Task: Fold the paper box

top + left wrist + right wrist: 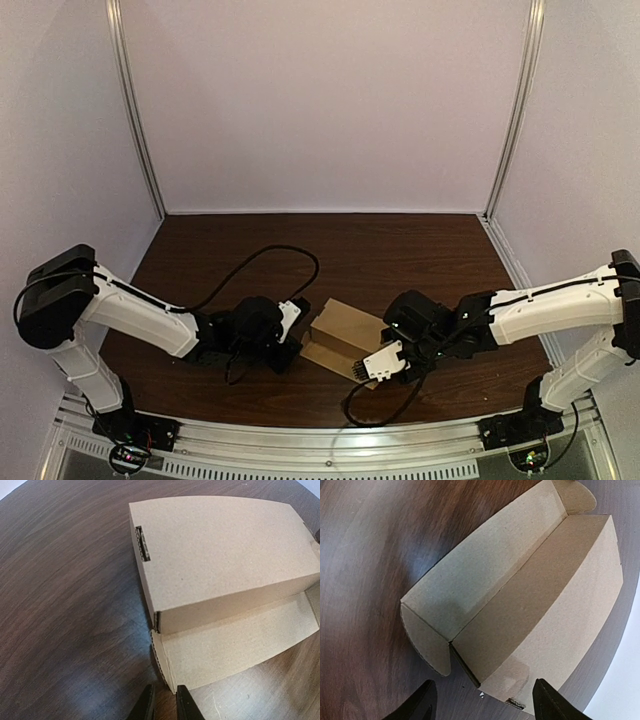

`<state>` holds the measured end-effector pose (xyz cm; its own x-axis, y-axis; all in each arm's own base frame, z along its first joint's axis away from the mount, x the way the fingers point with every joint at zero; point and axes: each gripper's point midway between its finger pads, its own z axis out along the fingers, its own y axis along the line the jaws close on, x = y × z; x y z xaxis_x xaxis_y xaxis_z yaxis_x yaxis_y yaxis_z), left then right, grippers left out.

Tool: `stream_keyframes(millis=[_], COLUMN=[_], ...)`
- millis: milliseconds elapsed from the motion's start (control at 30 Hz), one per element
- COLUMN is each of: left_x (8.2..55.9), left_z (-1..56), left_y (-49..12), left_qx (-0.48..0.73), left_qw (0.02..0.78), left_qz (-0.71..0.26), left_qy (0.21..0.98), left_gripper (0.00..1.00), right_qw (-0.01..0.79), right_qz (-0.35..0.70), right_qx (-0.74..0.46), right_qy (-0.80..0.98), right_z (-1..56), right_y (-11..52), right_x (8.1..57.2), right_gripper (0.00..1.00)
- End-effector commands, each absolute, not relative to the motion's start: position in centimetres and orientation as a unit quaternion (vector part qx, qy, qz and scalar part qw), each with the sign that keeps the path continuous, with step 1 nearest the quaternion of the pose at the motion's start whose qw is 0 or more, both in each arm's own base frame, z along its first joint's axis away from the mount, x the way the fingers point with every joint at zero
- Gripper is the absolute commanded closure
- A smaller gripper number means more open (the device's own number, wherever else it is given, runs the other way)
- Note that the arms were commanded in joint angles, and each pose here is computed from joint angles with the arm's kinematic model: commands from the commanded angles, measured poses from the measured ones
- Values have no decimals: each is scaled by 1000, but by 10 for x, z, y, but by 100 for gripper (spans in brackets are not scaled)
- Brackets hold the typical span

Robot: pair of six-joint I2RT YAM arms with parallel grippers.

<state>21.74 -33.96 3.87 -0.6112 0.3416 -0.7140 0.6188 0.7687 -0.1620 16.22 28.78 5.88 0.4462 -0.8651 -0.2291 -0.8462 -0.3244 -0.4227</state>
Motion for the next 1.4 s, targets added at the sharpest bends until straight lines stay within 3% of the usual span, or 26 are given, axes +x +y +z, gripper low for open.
stream_keyframes(millis=[0,200,567,1367], left_x=[226,227,227,229], left_z=[46,46,45,45], left_y=[-354,-356,-357,-361], left_qx=[270,273,278,298], left_qw=[359,360,360,357], left_qz=[-210,-207,-206,-188], left_qy=[868,868,867,865], left_gripper=[84,87,92,98], right_qw=[262,250,235,217], right_qz=[-28,-21,-15,-5], right_qx=[-800,-805,-810,-802], right_qy=[539,538,537,556], right_z=[57,50,46,34], right_y=[293,293,289,293], right_x=[167,163,158,157], right_gripper=[36,45,43,56])
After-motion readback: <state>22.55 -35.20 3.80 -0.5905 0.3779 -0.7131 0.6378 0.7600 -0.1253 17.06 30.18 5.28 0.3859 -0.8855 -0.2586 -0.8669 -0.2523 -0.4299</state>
